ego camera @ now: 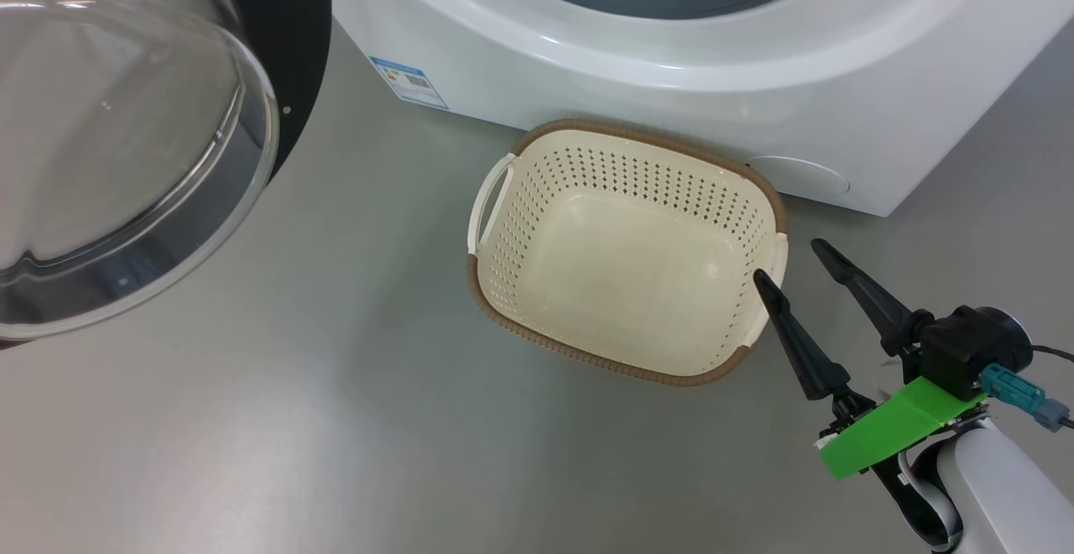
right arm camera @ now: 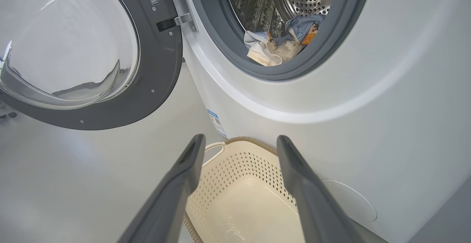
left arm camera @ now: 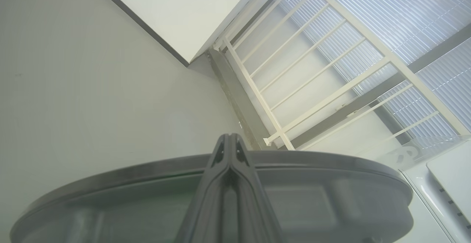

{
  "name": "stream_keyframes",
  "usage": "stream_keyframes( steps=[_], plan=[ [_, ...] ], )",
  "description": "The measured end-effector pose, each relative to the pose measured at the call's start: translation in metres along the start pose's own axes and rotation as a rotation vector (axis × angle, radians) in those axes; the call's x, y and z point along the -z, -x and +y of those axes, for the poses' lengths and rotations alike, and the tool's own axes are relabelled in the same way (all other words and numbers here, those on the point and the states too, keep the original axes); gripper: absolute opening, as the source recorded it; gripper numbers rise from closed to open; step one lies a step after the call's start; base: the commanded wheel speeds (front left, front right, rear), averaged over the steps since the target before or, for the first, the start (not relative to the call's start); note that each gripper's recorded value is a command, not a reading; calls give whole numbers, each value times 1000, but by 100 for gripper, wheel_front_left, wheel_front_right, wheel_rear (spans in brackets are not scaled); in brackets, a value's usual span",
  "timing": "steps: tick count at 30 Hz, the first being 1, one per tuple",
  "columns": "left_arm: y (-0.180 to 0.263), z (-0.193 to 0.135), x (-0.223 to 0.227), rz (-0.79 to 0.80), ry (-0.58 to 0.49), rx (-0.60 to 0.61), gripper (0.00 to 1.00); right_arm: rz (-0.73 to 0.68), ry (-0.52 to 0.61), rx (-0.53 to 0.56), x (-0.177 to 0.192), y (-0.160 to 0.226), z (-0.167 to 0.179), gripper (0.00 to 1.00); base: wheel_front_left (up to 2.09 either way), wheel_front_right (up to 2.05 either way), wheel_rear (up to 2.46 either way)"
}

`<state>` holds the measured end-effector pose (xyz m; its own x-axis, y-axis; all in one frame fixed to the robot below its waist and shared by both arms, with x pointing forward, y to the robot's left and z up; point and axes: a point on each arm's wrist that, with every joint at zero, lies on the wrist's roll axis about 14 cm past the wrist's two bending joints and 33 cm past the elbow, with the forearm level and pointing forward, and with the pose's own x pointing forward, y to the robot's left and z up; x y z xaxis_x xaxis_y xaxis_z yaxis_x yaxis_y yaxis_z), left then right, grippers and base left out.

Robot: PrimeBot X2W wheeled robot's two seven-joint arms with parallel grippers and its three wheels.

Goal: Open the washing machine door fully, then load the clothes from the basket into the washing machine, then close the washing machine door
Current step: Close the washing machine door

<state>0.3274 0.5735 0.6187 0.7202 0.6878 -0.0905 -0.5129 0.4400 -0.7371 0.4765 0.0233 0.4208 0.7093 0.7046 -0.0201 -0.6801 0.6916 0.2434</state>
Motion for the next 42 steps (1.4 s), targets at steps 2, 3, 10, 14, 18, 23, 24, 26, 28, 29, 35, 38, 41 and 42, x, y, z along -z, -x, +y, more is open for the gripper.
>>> stream_keyframes(
  steps=[2,3,10,14,18,23,24,26,28,29,35,38,41,42],
  plan=[
    [-1,-3,0,-3,0,9,0,-1,2,3,-1,1,-1,100,0,0,0],
    [-1,-5,1,-1,-1,13,0,-2,3,4,-2,1,-1,100,0,0,0],
    [-2,-8,3,50,-16,-1,0,-8,5,9,-5,3,-1,100,0,0,0],
    [-1,-8,5,96,-28,-17,0,-12,-1,8,-5,2,0,100,0,0,0],
    [0,-10,5,130,-30,-26,0,-14,-7,7,-5,1,2,100,0,0,0],
    [4,-14,5,170,-33,-18,0,-21,-6,3,-8,0,5,100,0,0,0],
    [5,-15,5,174,-31,-19,0,-23,-6,2,-9,0,6,100,0,0,0],
    [7,-16,6,190,-32,-18,0,-26,-6,1,-11,0,7,100,0,0,0],
    [9,-16,7,202,-30,-19,0,-28,-5,0,-12,0,8,100,0,0,0],
    [9,-17,7,210,-31,-22,0,-30,-4,-1,-12,0,8,100,0,0,0],
    [14,-15,7,246,-33,-31,0,-37,-2,-2,-16,0,10,100,0,0,0],
    [17,-14,7,268,-35,-32,0,-41,-1,-3,-18,0,11,100,0,0,0],
    [18,-13,7,290,-44,-36,0,-43,-1,-4,-19,0,12,100,0,0,0],
    [19,-13,7,292,-44,-39,0,-43,-1,-4,-19,0,12,100,0,0,0]
  ],
)
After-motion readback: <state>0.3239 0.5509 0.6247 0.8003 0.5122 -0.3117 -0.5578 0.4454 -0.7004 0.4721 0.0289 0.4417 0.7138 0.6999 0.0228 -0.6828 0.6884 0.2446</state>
